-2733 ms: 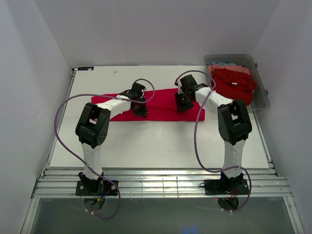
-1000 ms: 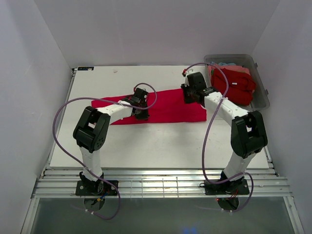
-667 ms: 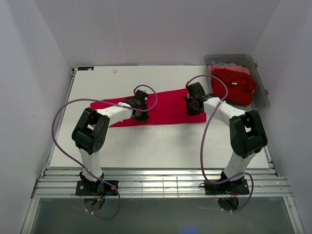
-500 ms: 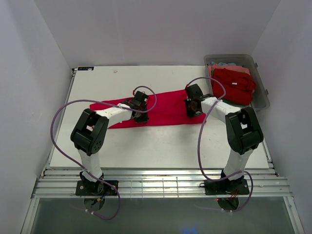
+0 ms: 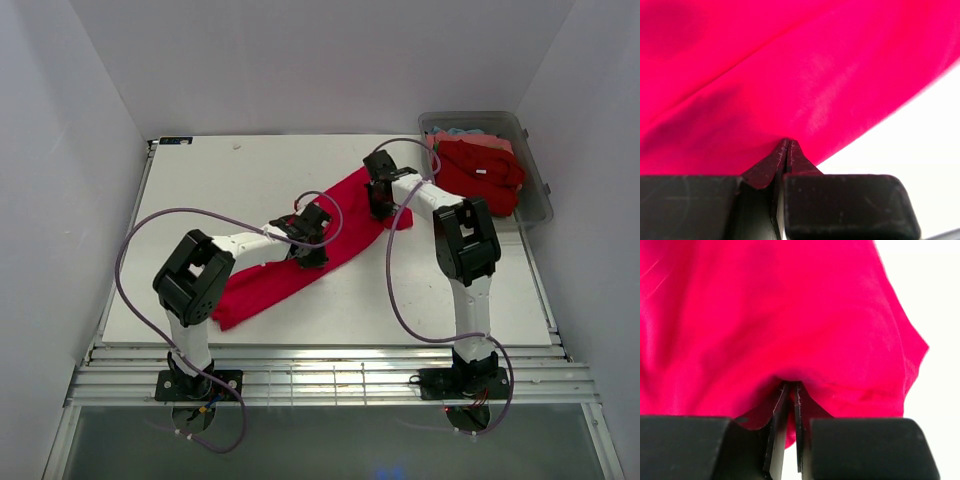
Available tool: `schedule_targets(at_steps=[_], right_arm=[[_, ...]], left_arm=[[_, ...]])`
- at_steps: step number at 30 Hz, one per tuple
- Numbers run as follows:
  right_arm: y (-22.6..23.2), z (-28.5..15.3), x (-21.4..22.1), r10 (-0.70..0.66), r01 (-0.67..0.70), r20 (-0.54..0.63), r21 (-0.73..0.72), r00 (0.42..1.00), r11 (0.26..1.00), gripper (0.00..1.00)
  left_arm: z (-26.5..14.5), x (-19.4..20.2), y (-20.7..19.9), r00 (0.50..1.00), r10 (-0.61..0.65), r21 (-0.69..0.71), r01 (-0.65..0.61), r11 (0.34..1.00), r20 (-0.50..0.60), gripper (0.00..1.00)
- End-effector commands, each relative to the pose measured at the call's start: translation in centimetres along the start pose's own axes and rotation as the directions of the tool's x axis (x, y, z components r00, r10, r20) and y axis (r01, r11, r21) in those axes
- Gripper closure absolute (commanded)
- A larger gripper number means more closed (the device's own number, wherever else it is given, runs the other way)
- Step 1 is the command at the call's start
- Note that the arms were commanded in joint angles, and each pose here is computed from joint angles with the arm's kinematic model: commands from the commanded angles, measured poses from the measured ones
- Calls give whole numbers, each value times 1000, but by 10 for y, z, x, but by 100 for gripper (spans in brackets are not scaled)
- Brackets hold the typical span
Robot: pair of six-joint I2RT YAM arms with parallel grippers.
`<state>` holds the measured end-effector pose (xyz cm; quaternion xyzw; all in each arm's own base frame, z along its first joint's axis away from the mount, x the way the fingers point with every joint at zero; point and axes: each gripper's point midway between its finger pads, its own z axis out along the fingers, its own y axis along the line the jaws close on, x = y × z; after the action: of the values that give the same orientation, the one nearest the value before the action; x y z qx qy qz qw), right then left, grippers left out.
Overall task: Fold and stack the t-shirts
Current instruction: Rotate the tshirt 90 degrees
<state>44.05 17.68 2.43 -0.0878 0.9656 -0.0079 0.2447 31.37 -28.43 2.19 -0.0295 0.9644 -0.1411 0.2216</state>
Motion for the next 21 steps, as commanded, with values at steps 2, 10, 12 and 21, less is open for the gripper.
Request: schedule_targets(at_steps=[2,10,12,21], right_arm=[[7,25,-24,-10,10,4,15,1000,1000,86],[61,29,-104,22,34,208,-260,978,965,83],[75,20,-123,50,46,249,-366,967,929,82],[37,-62,-183,134,69,468,-391,873,918,77]], left_arm=[[-11,39,-24,994,-17,33,20,999,-105,87],[-19,7,-118,997,30,265,-10,964,-74,87],[-29,-18,-147,999,35,329,-25,944,-23,86],[-100,-102,-186,973,98,373,-171,912,207,78]])
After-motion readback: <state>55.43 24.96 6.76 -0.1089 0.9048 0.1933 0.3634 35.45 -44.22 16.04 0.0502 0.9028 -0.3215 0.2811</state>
